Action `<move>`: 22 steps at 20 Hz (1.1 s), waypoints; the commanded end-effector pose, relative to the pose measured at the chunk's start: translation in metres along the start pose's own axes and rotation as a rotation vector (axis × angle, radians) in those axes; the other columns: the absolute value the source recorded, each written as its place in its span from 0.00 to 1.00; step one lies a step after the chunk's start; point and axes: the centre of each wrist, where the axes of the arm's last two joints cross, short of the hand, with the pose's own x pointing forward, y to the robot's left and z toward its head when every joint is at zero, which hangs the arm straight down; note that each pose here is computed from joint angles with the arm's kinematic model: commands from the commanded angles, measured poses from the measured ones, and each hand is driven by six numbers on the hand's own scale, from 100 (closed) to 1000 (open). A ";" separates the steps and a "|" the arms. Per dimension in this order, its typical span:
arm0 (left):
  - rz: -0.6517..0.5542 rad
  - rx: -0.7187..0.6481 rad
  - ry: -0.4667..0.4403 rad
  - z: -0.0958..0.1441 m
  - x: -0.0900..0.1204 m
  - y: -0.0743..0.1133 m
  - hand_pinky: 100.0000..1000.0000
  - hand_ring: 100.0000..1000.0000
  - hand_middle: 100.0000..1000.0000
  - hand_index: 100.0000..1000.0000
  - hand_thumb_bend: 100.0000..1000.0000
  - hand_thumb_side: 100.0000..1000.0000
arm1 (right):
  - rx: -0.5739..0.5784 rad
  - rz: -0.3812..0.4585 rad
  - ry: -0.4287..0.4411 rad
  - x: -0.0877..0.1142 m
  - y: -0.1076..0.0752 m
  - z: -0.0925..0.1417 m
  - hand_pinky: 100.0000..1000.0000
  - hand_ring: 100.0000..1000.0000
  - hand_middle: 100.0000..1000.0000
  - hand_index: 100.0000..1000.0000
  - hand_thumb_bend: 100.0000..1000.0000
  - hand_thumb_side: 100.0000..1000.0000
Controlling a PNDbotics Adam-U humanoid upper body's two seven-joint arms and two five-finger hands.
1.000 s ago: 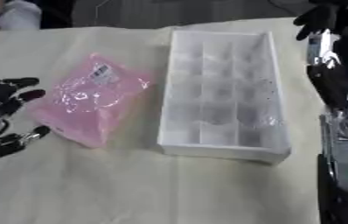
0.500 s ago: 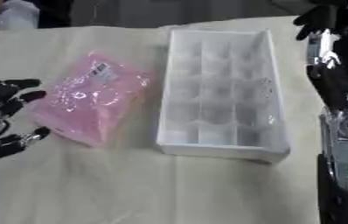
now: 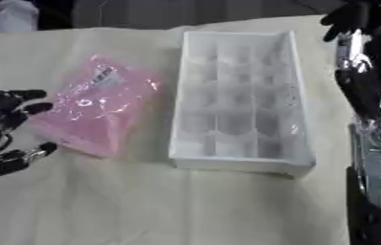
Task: Pick up objects on the table and place them in the box.
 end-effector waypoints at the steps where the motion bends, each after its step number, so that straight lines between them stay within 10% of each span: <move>1: -0.020 0.002 -0.023 -0.003 -0.006 0.008 0.52 0.68 0.72 0.76 0.73 0.00 | 0.000 0.005 -0.039 0.006 -0.003 -0.007 0.29 0.45 0.62 0.65 0.00 0.48; 22: 0.023 0.035 0.057 -0.004 0.005 -0.001 0.52 0.66 0.72 0.74 0.62 0.00 | -0.016 -0.010 -0.078 0.008 -0.001 -0.015 0.29 0.45 0.62 0.65 0.00 0.49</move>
